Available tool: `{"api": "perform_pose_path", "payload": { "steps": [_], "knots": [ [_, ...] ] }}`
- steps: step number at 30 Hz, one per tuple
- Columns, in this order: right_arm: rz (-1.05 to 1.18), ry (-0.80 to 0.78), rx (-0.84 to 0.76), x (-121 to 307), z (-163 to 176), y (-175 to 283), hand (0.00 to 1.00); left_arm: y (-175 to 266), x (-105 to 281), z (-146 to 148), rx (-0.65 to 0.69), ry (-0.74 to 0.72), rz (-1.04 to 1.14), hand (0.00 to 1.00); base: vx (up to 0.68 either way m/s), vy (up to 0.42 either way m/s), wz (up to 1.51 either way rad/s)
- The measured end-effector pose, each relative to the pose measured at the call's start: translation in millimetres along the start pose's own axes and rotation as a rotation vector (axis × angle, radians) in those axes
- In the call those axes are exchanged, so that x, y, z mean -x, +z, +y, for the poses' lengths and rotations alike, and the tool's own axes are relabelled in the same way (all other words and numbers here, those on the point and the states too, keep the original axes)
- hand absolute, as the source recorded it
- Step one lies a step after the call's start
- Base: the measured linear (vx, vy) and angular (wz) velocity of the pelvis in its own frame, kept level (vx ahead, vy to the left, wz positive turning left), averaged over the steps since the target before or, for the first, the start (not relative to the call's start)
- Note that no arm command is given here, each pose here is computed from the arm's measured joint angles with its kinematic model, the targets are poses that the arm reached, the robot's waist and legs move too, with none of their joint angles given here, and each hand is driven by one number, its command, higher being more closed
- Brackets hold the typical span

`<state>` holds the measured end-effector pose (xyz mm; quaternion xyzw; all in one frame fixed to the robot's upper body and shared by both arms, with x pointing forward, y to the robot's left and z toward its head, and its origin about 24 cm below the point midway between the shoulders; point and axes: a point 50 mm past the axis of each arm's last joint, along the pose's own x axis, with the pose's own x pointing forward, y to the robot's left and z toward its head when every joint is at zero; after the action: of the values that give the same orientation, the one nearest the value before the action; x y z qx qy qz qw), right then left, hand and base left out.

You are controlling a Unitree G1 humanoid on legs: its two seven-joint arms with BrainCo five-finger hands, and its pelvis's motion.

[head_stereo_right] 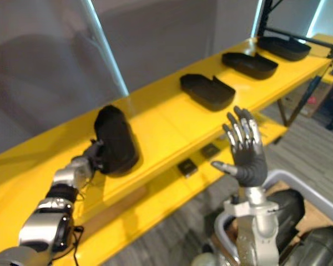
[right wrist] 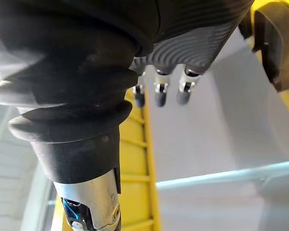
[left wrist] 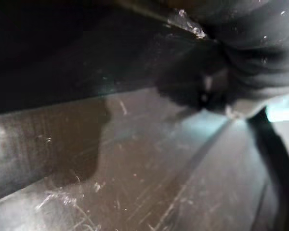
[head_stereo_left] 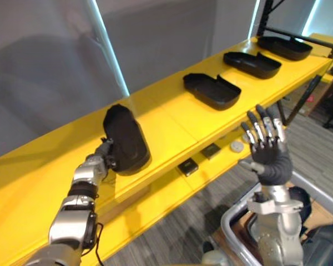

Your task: Walk over and take plastic housings, then place them on the shelf

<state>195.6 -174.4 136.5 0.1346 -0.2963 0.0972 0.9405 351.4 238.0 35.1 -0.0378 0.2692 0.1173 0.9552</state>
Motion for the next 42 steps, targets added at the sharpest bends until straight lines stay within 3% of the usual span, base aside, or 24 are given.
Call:
{"api": "perform_pose_path", "payload": {
  "steps": [13,22,29,34,37,42],
  "knots": [
    [-0.008,-0.016,-0.001,-3,-1,-2,0.0,18,0,-10,-0.021,-0.007,-0.055,0.0,-0.02,-0.025,0.06],
    [-0.017,-0.025,-0.025,-4,3,-8,0.0,49,11,-26,-0.14,-0.114,-0.224,0.0,-0.02,-0.021,0.22],
    [-0.059,-0.082,-0.028,-9,-1,-9,0.0,102,72,-7,-0.111,-0.12,-0.701,0.0,-0.02,-0.016,0.22],
    [-0.107,-0.116,-0.011,-16,-6,-2,0.0,82,109,-2,-0.08,-0.156,-0.832,0.0,-0.03,0.003,0.3],
    [-0.122,-0.128,0.001,-18,-10,0,0.0,71,134,10,0.004,-0.139,-0.946,0.0,-0.01,-0.012,0.36],
    [-0.132,-0.144,0.034,-20,-15,2,0.0,57,174,41,0.144,0.093,-1.173,0.0,-0.03,0.013,0.08]
  ]
}}
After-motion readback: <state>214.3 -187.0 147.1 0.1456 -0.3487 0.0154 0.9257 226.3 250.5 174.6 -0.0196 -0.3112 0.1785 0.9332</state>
